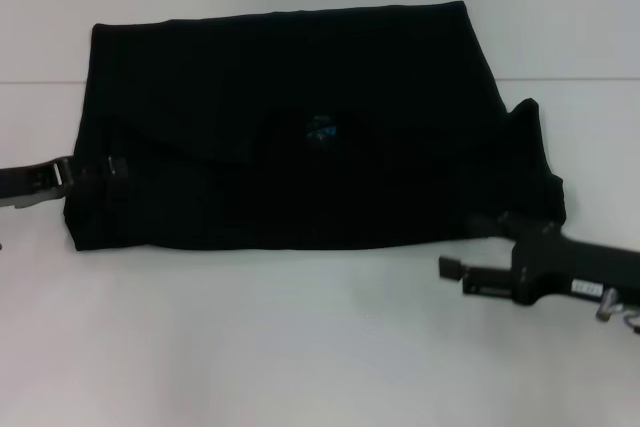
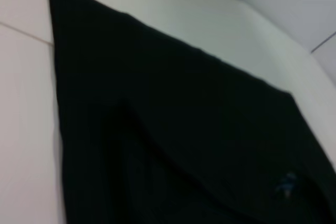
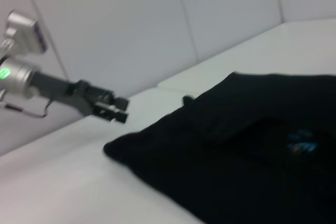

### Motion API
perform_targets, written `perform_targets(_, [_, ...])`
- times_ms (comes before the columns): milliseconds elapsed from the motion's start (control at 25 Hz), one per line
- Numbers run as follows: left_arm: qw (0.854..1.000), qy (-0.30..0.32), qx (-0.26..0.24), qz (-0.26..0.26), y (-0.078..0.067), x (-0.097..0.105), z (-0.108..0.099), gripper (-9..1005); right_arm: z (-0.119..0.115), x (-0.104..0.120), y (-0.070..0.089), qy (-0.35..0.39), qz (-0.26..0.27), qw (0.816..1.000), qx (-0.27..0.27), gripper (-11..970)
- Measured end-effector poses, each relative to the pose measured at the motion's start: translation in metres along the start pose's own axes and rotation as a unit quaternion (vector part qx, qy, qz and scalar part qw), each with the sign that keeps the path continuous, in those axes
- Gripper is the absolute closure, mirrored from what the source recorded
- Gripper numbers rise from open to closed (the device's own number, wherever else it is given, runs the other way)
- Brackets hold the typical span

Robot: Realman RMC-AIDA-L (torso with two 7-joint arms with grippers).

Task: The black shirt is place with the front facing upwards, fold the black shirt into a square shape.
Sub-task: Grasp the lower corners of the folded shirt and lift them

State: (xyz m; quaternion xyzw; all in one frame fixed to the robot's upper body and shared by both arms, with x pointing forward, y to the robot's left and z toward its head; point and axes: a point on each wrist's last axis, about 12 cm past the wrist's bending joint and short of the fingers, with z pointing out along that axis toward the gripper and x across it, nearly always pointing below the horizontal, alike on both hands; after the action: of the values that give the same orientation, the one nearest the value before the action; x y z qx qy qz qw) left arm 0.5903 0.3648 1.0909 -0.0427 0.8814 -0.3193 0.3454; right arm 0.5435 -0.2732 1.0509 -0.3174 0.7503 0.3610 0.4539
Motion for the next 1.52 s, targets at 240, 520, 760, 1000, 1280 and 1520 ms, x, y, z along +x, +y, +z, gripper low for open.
perform_targets(240, [1.000, -0.004, -0.025, 0.017, 0.000, 0.002, 0.010, 252, 0.007, 0.009, 0.008, 0.019, -0.003, 1.000, -0.015, 44])
perform_targets(520, [0.998, 0.009, -0.046, 0.035, -0.001, 0.008, 0.020, 252, 0.008, 0.010, 0.010, 0.020, -0.002, 1.000, -0.019, 44])
perform_targets(760, [0.998, 0.010, -0.049, 0.032, 0.002, 0.012, 0.019, 251, 0.008, 0.010, 0.011, 0.021, -0.002, 1.000, -0.022, 45])
perform_targets(1000, [0.998, 0.004, -0.056, 0.025, 0.007, 0.012, 0.013, 251, 0.009, 0.011, 0.011, 0.022, -0.002, 1.000, -0.021, 45])
perform_targets(1280, [0.999, 0.013, -0.047, 0.015, 0.005, 0.015, 0.014, 251, 0.009, 0.012, 0.011, 0.022, -0.001, 1.000, -0.021, 45])
perform_targets(1520, [0.999, 0.031, -0.021, 0.001, -0.001, 0.018, 0.014, 254, 0.009, 0.012, 0.011, 0.022, -0.001, 1.000, -0.021, 46])
